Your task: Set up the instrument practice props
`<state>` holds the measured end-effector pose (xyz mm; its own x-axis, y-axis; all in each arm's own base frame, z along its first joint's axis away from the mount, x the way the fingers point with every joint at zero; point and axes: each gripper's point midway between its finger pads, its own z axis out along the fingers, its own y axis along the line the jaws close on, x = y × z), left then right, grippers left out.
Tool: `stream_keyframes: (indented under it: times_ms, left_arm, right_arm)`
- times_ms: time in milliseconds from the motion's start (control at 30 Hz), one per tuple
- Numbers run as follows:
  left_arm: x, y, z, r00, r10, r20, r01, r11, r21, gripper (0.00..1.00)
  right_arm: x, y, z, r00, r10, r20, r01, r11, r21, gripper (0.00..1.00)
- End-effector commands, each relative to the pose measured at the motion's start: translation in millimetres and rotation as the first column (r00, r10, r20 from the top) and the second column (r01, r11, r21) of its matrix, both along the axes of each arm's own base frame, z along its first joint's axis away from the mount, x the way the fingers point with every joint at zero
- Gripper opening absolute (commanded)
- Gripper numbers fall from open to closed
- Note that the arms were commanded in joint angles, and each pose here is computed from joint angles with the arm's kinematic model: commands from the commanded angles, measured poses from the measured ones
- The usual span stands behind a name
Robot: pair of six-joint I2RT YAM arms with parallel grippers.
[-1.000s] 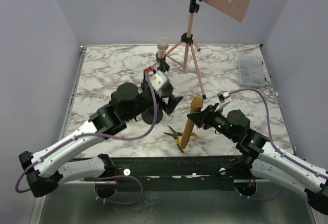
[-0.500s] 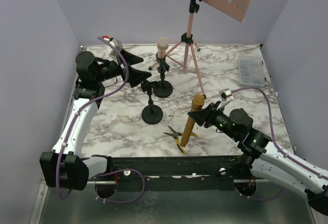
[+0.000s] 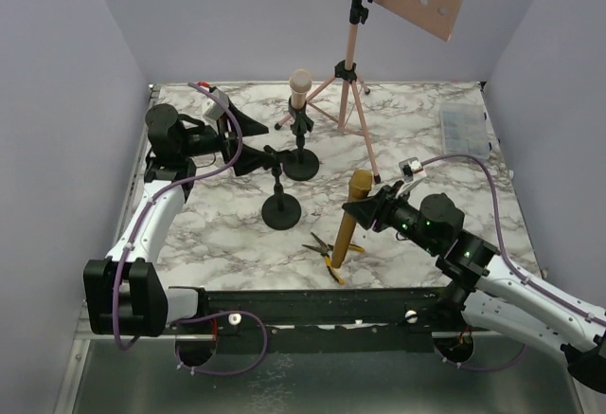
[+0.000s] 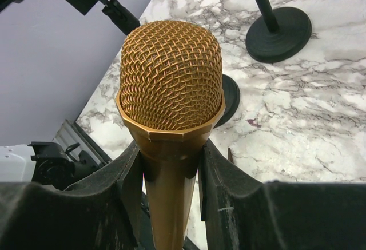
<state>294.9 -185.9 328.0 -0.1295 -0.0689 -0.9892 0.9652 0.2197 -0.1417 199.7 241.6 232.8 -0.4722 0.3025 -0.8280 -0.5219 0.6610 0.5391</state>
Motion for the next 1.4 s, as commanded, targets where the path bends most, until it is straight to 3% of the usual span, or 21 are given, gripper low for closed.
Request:
stream_keyframes:
  times_ms: [0, 133, 400, 767, 1367]
  left_arm:
    - [-4, 0, -11, 0.998, -0.056, 0.011, 0.056, 0.998, 0.013, 0.98]
    - [1, 1, -15, 0.999, -0.047, 0.006, 0.047, 0.999, 0.014, 0.98]
    - [2, -1, -25, 0.997, -0.065, -0.049, 0.065, 0.998, 0.010, 0.96]
    - [-2, -5, -34, 0.996, -0.054, -0.066, 0.055, 0.998, 0.009, 0.95]
    - [-3, -5, -41, 0.993, -0.077, -0.084, 0.078, 0.997, 0.013, 0.89]
  right_arm:
    - [9, 11, 37, 0.993, 0.029, 0.112, -0.031, 0.999, 0.017, 0.00]
    - [31, 20, 57, 0.983, 0.009, 0.184, 0.002, 0.998, -0.058, 0.00]
    - [60, 55, 101, 0.948, 0.100, 0.302, -0.059, 0.988, -0.141, 0.00]
    - [68, 77, 156, 0.872, 0.212, 0.442, -0.129, 0.969, -0.210, 0.00]
    - [87, 94, 163, 0.846, 0.249, 0.473, -0.143, 0.958, -0.248, 0.00]
